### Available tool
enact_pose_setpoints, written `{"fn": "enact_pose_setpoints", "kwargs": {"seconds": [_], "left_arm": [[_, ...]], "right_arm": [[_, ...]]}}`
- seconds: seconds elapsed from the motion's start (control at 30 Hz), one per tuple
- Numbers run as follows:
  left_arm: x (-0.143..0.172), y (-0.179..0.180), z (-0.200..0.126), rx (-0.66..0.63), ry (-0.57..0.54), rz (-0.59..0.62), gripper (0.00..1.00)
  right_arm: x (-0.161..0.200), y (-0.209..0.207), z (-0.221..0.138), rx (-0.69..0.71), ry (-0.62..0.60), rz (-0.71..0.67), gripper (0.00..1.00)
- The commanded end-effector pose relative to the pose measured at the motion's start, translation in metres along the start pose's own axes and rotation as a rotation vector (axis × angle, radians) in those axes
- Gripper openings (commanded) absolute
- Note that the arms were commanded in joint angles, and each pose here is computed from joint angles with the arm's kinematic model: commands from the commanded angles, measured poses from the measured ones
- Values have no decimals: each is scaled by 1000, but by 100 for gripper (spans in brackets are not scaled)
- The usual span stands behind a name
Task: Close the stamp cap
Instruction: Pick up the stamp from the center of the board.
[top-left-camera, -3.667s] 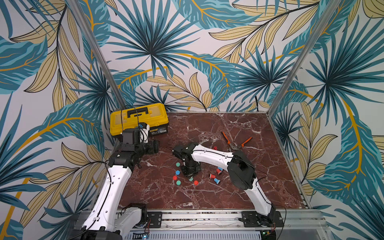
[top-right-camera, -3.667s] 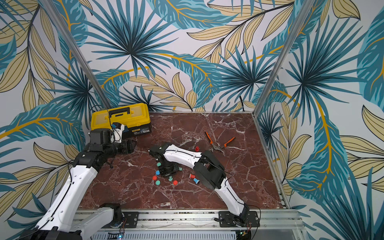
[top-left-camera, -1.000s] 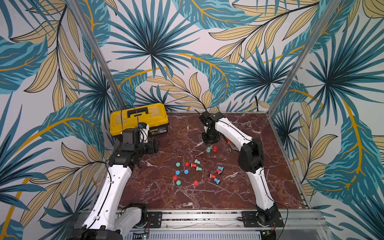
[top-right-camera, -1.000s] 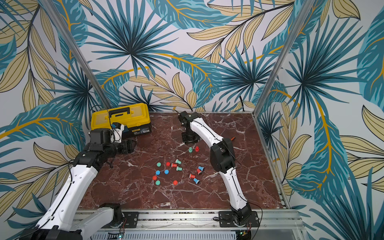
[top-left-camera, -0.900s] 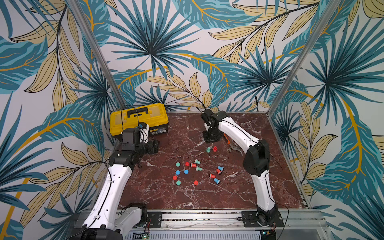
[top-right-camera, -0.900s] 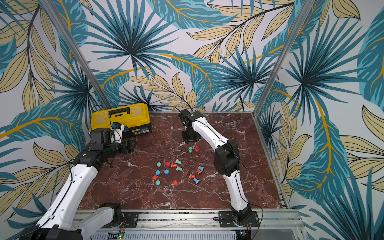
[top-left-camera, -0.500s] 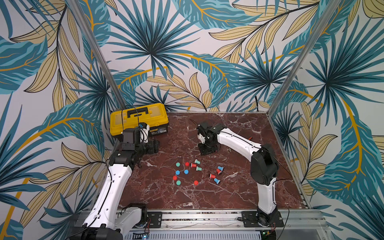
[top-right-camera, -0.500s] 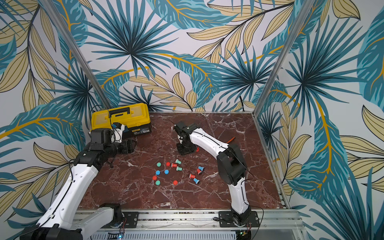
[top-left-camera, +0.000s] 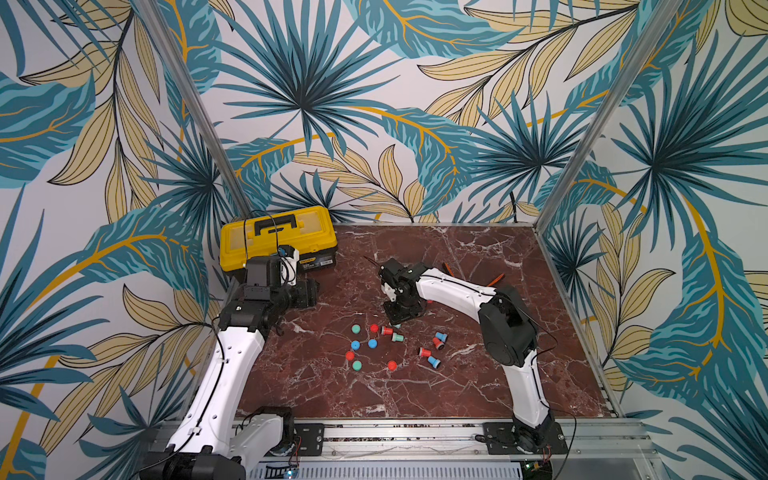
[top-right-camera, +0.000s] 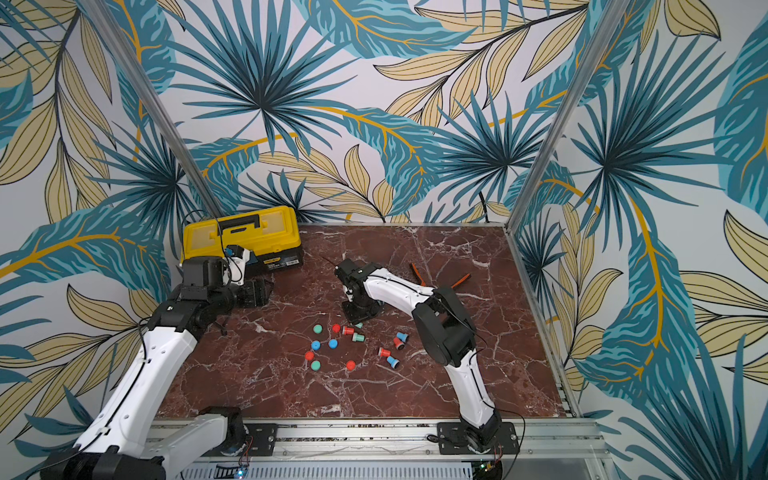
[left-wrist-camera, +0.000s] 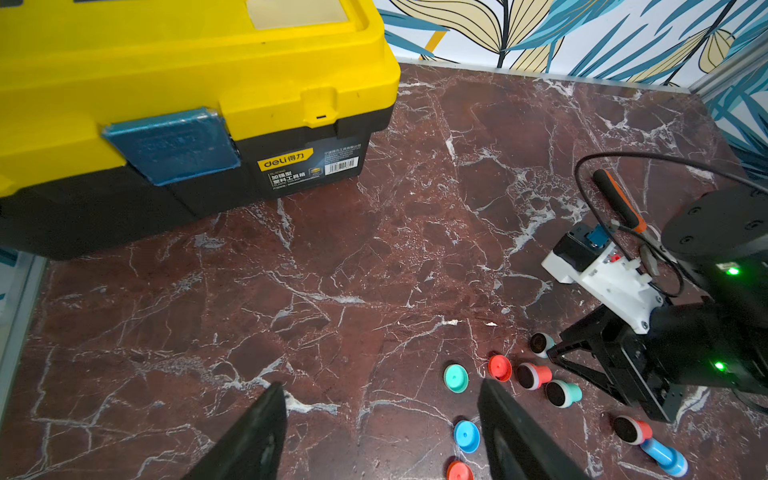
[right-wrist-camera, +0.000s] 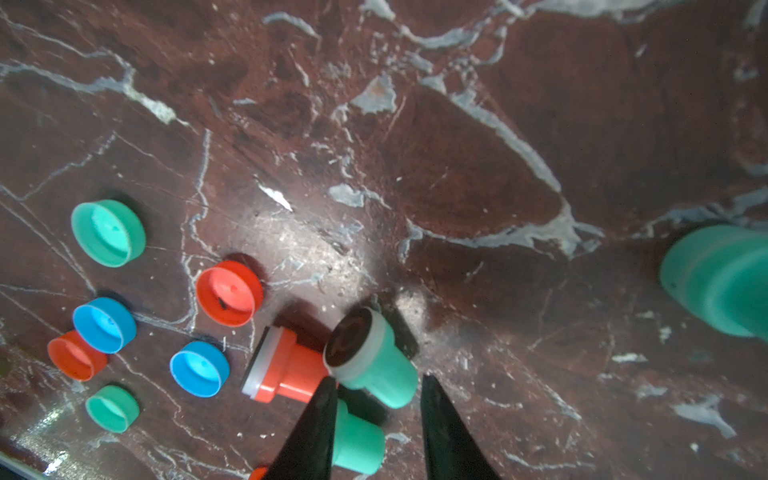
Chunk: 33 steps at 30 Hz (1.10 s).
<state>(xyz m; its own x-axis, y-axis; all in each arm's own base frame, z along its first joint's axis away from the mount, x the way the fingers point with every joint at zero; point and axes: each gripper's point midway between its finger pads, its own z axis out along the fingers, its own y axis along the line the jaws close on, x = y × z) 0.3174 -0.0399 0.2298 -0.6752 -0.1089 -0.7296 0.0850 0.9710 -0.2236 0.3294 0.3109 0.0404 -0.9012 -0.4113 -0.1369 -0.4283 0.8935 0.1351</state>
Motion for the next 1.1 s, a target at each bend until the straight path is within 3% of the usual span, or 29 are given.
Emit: {"fn": "enact_pose_setpoints", "kwargs": {"seconds": [0.0,0.63,1.07], "left_arm": [[-7,4,-2,-11,-25,1,75],[-5,3,1,0,-14,-5,75],[-4,5,1,-10,-12,-7,75]], "right_arm": [[6,-1,13,9,23,-24,36],[14,-2,13,31,-27,-28,38],[11,-7,22,56,-99,-62,26]]}}
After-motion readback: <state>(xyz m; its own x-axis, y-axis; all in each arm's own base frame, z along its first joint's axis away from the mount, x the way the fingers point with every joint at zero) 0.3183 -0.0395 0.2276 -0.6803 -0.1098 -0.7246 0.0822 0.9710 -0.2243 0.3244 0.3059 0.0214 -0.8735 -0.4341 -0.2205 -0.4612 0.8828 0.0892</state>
